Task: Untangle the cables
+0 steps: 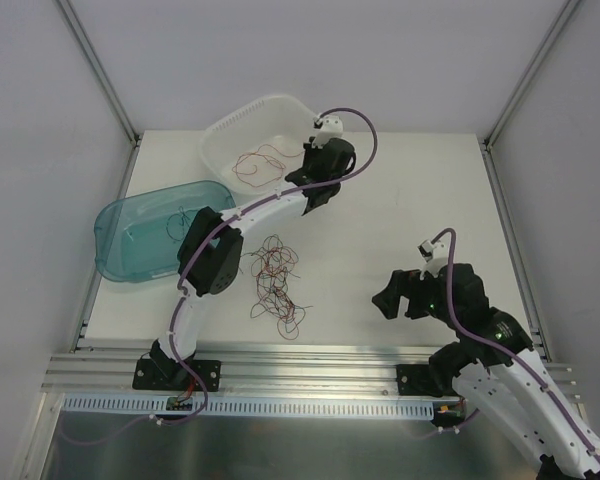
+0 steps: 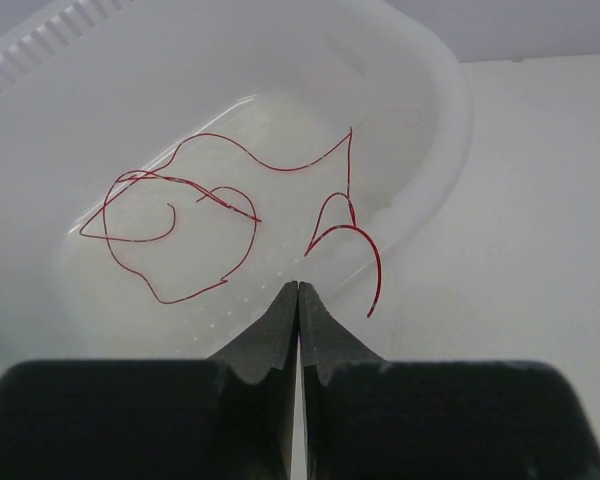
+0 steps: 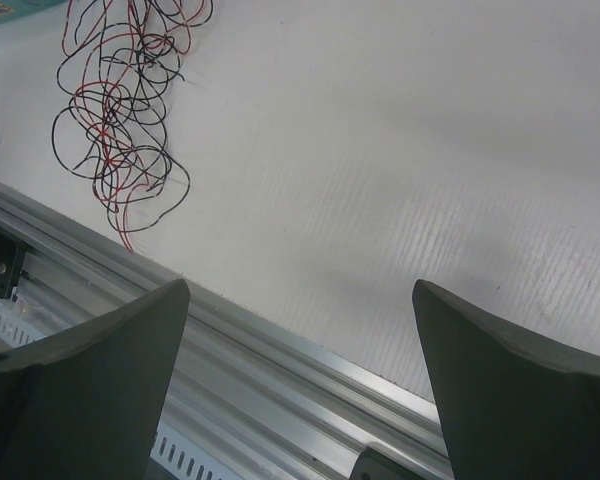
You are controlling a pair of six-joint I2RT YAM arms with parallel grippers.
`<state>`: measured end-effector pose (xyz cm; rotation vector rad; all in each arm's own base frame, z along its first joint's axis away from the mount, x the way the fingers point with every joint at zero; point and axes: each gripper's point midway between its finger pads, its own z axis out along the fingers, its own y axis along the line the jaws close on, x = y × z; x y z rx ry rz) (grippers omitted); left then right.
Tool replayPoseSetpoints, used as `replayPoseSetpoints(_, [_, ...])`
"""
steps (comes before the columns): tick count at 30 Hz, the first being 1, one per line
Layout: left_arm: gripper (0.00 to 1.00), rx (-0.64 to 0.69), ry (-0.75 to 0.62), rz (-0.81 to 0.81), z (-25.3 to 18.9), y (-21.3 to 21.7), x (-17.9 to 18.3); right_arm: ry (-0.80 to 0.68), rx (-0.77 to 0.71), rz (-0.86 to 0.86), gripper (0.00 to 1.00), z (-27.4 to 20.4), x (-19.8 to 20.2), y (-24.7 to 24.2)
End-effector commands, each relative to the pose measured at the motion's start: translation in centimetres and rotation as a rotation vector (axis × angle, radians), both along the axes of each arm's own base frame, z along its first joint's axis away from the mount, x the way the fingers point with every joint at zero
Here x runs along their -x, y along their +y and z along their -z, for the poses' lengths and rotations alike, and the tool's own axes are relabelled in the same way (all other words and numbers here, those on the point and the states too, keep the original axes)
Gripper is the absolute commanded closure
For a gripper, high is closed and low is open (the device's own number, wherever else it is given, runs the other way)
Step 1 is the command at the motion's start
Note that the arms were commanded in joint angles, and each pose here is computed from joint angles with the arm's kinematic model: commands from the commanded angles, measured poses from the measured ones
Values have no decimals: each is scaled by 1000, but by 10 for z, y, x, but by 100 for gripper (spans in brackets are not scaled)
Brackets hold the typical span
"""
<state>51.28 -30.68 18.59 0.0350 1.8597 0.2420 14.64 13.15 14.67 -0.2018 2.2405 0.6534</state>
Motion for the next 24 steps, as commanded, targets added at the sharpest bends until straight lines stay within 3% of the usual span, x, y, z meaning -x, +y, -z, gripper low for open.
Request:
replayPoseSetpoints(1, [100,104,3,47,-48,5,15,-42,-29,-20,0,-13,-13,12])
replayPoseSetpoints(5, [98,122,55,72,-50,6,27,-50,-27,-24,0,-18,-19,15])
replayPoseSetpoints(7, [87,152,88,88,-46,4,34,-57,-34,-24,0,-20,-19,16])
replayPoseSetpoints(8, [74,185,110,124,-44,-4,37,-56,-33,-24,1,-20,-19,16])
replayPoseSetpoints(11, [60,273,176,187,-34,-23,45,-53,-33,-20,0,-19,-18,14])
replayPoseSetpoints(15, [50,340,216,191,-19,-37,44,-52,-43,-21,0,-19,-15,14])
replayPoseSetpoints(24, [44,354,180,61,6,-35,21,-56,-57,-17,0,-16,-12,13])
